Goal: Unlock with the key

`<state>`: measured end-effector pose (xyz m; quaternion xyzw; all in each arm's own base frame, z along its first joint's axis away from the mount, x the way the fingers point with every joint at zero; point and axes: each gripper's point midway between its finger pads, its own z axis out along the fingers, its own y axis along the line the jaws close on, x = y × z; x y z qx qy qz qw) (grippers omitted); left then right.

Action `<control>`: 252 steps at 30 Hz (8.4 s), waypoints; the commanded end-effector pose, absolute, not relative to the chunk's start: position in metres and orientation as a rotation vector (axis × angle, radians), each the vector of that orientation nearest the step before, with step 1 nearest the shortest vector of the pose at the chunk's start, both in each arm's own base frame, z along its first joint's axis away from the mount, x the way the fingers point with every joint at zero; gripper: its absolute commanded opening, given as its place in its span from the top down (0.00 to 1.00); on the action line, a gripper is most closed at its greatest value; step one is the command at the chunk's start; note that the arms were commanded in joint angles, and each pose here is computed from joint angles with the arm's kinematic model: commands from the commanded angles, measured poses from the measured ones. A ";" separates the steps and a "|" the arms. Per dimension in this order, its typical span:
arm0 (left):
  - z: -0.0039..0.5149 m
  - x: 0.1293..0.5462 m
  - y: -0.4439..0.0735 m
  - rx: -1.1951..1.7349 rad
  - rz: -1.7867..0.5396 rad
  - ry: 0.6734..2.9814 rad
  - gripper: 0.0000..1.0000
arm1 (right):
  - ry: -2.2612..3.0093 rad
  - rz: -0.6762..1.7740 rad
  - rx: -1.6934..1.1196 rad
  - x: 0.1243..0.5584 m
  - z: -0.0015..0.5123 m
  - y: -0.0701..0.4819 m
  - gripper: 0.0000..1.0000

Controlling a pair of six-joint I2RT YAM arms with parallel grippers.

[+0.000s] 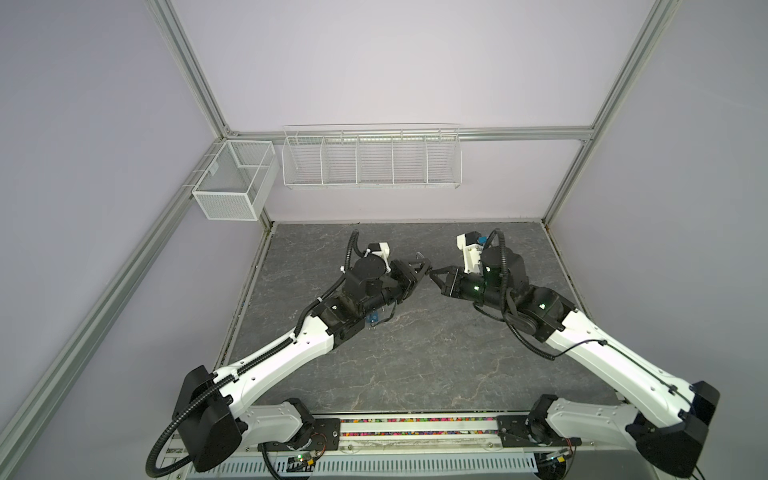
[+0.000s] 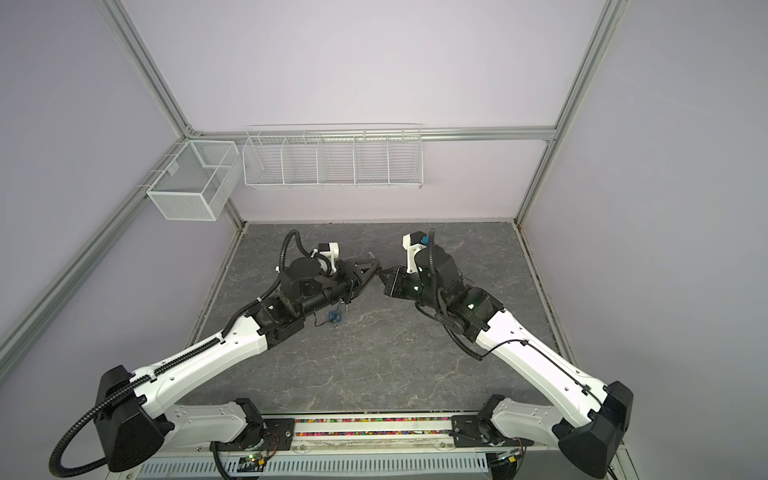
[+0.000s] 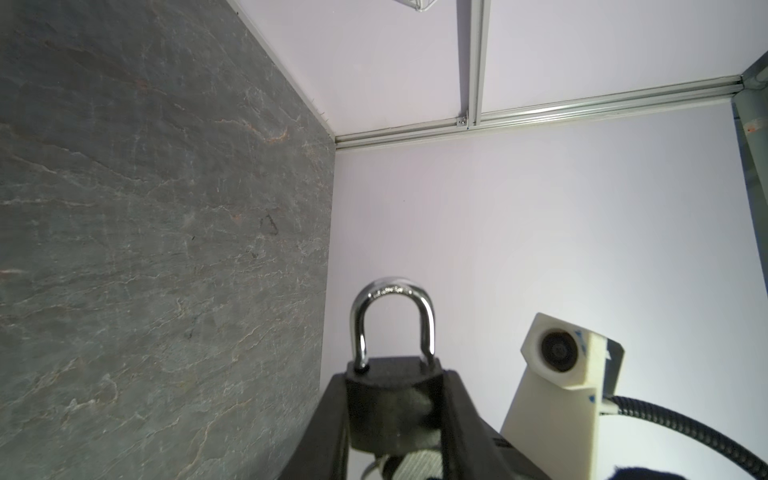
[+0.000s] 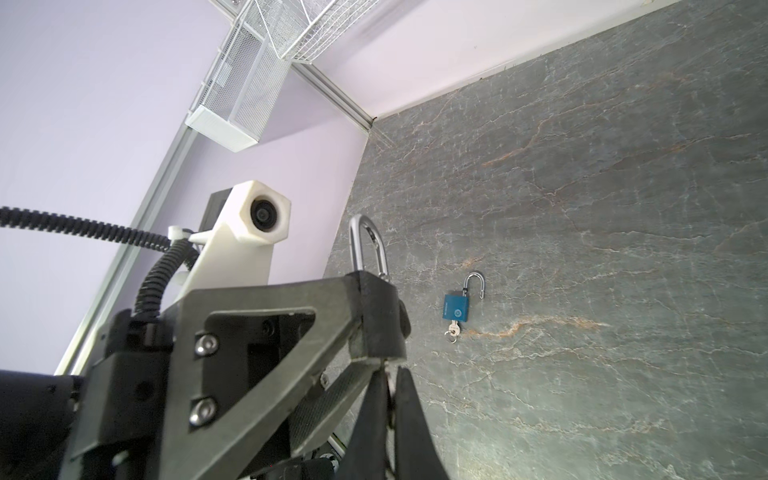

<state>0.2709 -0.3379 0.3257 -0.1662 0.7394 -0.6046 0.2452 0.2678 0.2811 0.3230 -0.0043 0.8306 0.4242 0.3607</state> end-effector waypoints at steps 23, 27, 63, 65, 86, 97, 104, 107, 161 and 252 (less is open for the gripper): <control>0.342 0.270 -0.326 -0.244 -1.455 1.961 1.00 | 2.008 0.864 -0.076 0.285 0.337 0.258 0.76; 0.351 0.275 -0.320 -0.186 -1.394 1.908 1.00 | 2.025 0.821 -0.085 0.282 0.331 0.250 0.69; 0.305 0.282 -0.324 0.432 -0.587 1.412 1.00 | 2.336 0.328 -0.302 0.303 0.320 0.273 0.05; 0.303 0.281 -0.324 0.434 -0.588 1.413 1.00 | 2.355 0.284 -0.290 0.304 0.315 0.268 0.04; 0.296 0.280 -0.316 0.403 -0.533 1.420 1.00 | 2.345 0.089 -0.198 0.331 0.313 0.258 0.00; 0.289 0.279 -0.313 0.418 -0.509 1.413 1.00 | 2.348 0.078 -0.172 0.334 0.326 0.251 0.01; 0.290 0.270 -0.318 0.472 -0.537 1.381 1.00 | 2.393 0.102 -0.286 0.330 0.325 0.253 0.03; 0.294 0.264 -0.321 0.504 -0.571 1.364 1.00 | 2.399 0.195 -0.394 0.326 0.324 0.260 0.03; 0.307 0.276 -0.306 0.402 -0.517 1.457 1.00 | 2.392 0.256 -0.550 0.300 0.309 0.255 0.03; 0.151 0.275 -0.308 0.084 -0.197 2.606 0.12 | 2.390 0.120 0.151 0.316 0.190 0.090 0.11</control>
